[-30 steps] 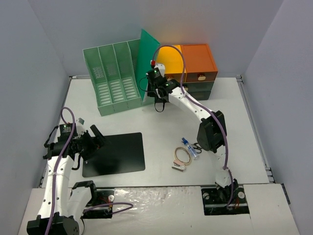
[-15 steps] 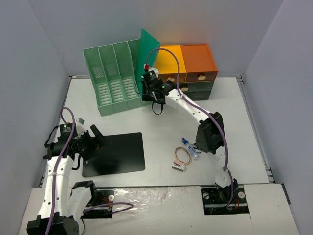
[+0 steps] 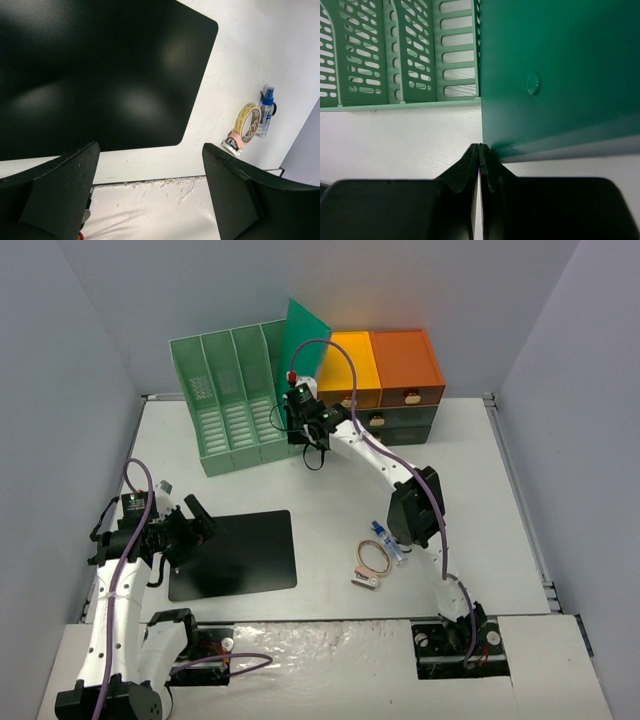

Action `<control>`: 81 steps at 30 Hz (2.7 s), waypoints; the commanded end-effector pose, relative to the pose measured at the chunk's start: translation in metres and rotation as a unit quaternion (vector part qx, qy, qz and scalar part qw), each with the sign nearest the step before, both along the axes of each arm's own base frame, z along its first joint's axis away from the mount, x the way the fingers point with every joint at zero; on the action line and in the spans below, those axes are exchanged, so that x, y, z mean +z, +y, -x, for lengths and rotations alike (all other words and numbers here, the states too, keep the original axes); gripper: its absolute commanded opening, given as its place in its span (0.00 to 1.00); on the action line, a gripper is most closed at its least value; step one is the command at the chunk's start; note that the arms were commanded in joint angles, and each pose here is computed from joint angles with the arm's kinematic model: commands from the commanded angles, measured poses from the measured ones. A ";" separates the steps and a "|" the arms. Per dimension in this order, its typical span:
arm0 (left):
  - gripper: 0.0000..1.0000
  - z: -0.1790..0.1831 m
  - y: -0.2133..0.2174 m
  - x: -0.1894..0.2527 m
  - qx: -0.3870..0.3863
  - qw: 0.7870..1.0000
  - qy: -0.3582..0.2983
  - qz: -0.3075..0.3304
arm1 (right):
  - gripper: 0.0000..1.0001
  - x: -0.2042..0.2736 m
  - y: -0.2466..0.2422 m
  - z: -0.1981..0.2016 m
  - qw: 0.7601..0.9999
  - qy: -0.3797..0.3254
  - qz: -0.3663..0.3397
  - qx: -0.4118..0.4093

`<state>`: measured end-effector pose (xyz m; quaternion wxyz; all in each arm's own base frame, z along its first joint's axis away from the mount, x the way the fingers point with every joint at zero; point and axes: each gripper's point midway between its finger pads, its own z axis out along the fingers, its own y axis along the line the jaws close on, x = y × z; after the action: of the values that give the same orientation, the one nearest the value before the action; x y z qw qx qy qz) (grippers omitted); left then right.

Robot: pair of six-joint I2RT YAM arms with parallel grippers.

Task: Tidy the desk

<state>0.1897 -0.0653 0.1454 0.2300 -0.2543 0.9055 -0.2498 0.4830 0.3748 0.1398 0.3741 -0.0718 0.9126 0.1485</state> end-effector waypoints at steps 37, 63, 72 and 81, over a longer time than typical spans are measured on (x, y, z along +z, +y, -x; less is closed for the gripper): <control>0.82 -0.009 -0.004 0.011 -0.005 1.000 -0.022 0.010 | 0.34 0.073 -0.061 0.027 0.973 -0.117 0.171 -0.098; 0.81 -0.009 -0.005 0.009 -0.007 1.000 -0.019 0.012 | 0.37 0.025 -0.099 0.006 0.903 -0.139 0.383 -0.137; 0.81 -0.009 -0.006 0.009 -0.010 1.000 -0.020 0.012 | 0.39 0.018 -0.069 -0.019 0.924 -0.154 0.326 -0.126; 0.82 -0.009 -0.007 0.009 -0.013 1.000 -0.020 0.014 | 0.41 0.018 -0.048 -0.035 0.939 -0.170 0.276 -0.117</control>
<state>0.1898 -0.0690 0.1450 0.2237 -0.2498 0.9063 -0.2570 0.5023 0.3158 0.1261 0.4598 -0.1156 0.8561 -0.2058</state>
